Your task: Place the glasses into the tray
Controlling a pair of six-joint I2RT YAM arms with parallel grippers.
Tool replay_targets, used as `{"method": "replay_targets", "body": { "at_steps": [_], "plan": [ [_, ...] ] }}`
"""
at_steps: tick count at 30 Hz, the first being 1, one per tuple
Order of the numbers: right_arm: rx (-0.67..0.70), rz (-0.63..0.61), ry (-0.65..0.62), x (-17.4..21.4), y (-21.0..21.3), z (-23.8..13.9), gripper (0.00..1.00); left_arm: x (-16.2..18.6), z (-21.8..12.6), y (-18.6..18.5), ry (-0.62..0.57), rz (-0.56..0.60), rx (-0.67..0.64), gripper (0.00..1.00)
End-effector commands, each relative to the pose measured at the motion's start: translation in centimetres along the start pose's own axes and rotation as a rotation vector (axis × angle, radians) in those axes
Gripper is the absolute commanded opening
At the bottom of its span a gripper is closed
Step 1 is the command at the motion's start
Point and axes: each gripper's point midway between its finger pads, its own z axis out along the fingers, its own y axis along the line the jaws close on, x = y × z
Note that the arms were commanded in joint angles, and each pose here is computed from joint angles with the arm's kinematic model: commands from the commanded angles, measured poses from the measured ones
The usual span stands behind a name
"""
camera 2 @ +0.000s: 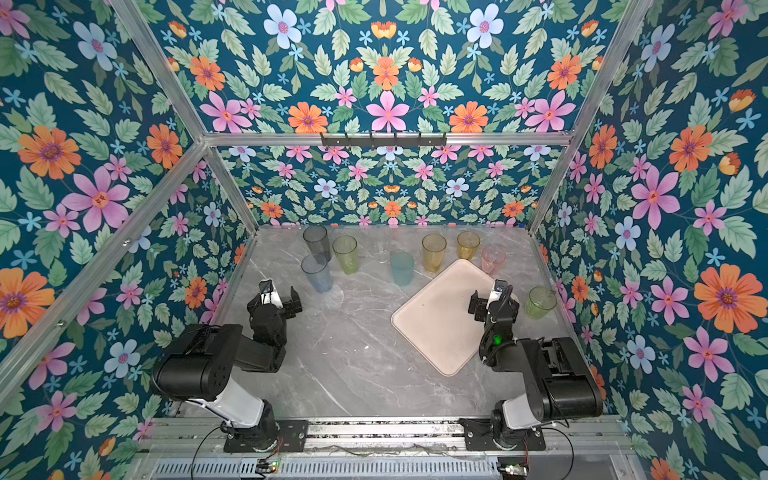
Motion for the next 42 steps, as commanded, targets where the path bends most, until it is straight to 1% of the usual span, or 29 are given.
{"method": "replay_targets", "body": {
  "at_steps": [1, 10, 14, 21, 24, 27, 28, 31, 36, 39, 42],
  "plan": [
    [0.004, 0.004, -0.041, -1.0, 0.0, 0.0, 0.99, -0.5, 0.0, -0.1, -0.02, -0.013, 0.004, 1.0],
    [0.003, 0.005, -0.041, -1.1, 0.0, 0.1, 0.99, -0.5, 0.0, -0.1, -0.019, -0.012, 0.003, 1.0],
    [-0.009, 0.016, -0.011, -0.7, -0.1, 0.3, 0.99, -0.5, 0.1, -0.1, -0.014, -0.014, 0.009, 1.0],
    [-0.009, 0.015, -0.012, -0.7, -0.1, 0.3, 0.99, -0.5, 0.1, -0.1, -0.014, -0.014, 0.01, 1.0],
    [-0.006, 0.015, -0.015, -0.7, -0.2, 0.2, 0.99, -0.5, 0.0, 0.1, -0.02, -0.014, 0.002, 1.0],
    [-0.009, 0.01, -0.015, -0.5, -0.2, 0.0, 0.99, -1.0, -0.6, -0.3, -0.045, 0.0, 0.027, 1.0],
    [-0.016, 0.013, -0.045, -1.1, -0.1, -0.1, 0.99, -1.2, -0.9, -0.2, -0.053, -0.006, 0.028, 1.0],
    [-0.031, 0.015, -0.067, -2.0, 0.1, -0.7, 0.99, -2.4, -1.8, 0.3, -0.091, -0.019, 0.008, 1.0],
    [-0.026, 0.026, 0.02, -2.8, 0.0, -1.5, 0.99, -4.3, -3.0, -0.1, -0.078, -0.016, 0.005, 1.0],
    [-0.034, 0.068, 0.055, -3.8, 0.1, -2.3, 0.99, -6.4, -4.3, -1.0, -0.121, -0.042, 0.036, 1.0],
    [-0.087, 0.157, 0.067, -4.9, 0.8, -3.7, 0.99, -8.5, -5.4, -2.9, -0.139, -0.048, 0.07, 1.0]
  ]
}}
